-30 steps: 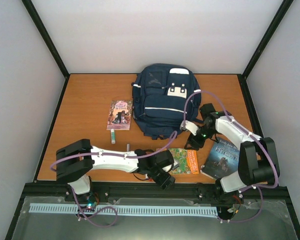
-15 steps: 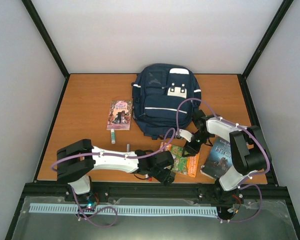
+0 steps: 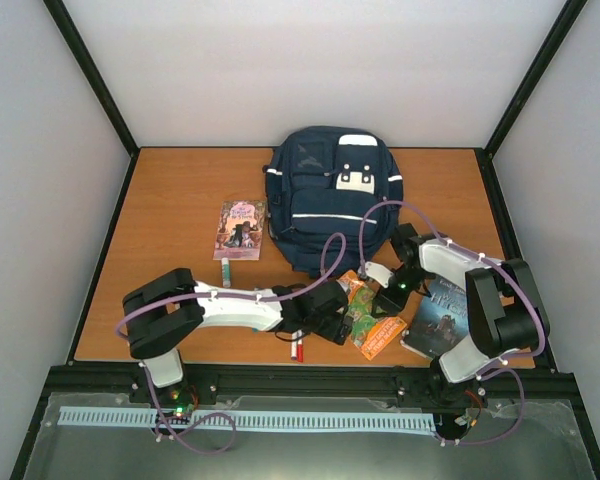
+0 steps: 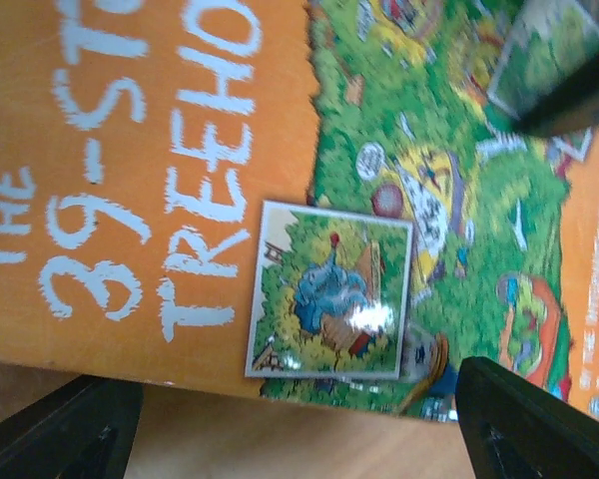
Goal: Pack the student bag
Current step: Adjust the book at the center of the board.
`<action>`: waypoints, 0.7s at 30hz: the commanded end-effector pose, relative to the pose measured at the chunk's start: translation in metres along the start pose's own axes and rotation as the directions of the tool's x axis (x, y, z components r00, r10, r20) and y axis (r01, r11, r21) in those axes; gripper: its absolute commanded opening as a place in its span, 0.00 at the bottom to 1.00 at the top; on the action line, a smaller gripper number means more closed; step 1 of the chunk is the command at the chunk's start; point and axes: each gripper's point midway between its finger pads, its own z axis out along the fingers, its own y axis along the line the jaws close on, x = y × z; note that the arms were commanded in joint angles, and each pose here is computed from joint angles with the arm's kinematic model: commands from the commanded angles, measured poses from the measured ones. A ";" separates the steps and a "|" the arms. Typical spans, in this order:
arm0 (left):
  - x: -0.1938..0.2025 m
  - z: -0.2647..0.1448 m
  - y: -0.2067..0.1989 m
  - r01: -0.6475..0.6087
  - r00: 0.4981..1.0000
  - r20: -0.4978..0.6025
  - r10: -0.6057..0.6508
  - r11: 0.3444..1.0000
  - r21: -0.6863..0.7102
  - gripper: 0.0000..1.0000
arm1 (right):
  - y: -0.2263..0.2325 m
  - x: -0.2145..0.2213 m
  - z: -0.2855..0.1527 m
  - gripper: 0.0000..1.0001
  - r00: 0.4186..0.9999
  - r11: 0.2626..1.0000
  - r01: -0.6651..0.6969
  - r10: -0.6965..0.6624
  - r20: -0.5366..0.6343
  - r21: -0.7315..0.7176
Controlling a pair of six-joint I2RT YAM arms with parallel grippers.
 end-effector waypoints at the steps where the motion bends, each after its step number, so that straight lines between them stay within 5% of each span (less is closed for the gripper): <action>1: -0.069 0.001 -0.021 0.022 0.979 0.201 -0.035 0.997 0.068 0.89 | 0.012 0.031 0.007 0.58 0.995 0.999 0.003 -0.007 -0.097 -0.045; 14: -0.103 -0.006 -0.021 0.055 0.969 0.232 -0.088 0.988 0.146 0.91 | 0.026 0.024 -0.023 0.64 1.000 0.993 -0.018 0.020 0.011 -0.113; 21: -0.108 -0.050 -0.006 0.100 0.961 0.252 -0.110 0.994 0.051 0.98 | -0.004 0.024 -0.061 0.67 0.995 0.992 -0.088 0.083 0.062 0.087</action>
